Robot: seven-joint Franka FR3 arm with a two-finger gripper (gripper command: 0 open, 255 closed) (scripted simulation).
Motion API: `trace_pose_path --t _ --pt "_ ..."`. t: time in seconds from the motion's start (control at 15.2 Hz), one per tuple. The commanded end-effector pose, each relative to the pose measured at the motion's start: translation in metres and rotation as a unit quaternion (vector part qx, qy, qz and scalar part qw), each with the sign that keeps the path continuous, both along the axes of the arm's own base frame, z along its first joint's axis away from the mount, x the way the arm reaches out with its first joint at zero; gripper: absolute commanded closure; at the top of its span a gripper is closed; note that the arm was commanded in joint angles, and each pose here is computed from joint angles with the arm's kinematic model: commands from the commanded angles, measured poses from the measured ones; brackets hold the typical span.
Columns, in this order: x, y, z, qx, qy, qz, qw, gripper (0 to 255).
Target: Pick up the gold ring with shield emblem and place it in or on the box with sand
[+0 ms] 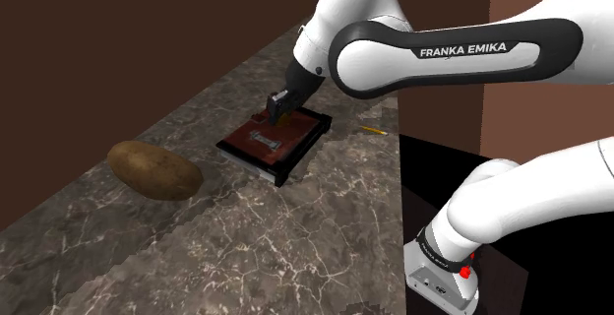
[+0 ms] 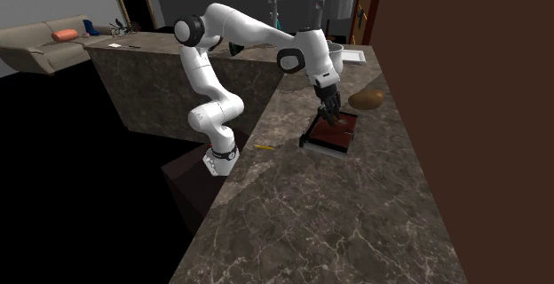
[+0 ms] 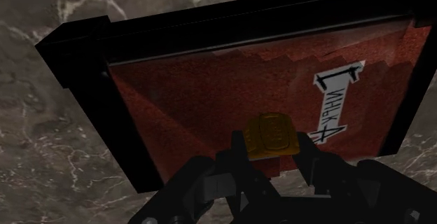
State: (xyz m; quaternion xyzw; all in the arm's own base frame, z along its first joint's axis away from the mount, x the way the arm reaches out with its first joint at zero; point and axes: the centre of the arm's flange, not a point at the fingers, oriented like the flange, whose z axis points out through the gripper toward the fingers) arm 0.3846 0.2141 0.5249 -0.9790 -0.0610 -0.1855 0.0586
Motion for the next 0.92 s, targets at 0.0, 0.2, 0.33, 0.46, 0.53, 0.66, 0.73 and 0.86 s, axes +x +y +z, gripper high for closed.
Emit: trace_pose_path --t 0.0,0.2,0.33,0.46,0.53,0.66,0.73,0.86 --pt "0.0 0.0 0.0 0.0 0.0 0.0 1.0 255" --pt "0.0 0.0 0.0 0.0 0.0 0.0 1.0 0" --pt "0.0 0.0 0.0 0.0 0.0 0.0 1.0 0" --pt "0.0 0.0 0.0 0.0 0.0 0.0 1.0 0" --pt "-0.005 -0.002 0.012 0.0 0.0 0.0 1.0 0" --pt "-0.014 -0.005 0.036 0.0 0.0 0.0 1.0 0" --pt "-0.018 -0.007 0.046 0.0 0.0 0.0 1.0 0" --pt "-0.018 -0.007 0.046 0.0 0.0 0.0 1.0 0"
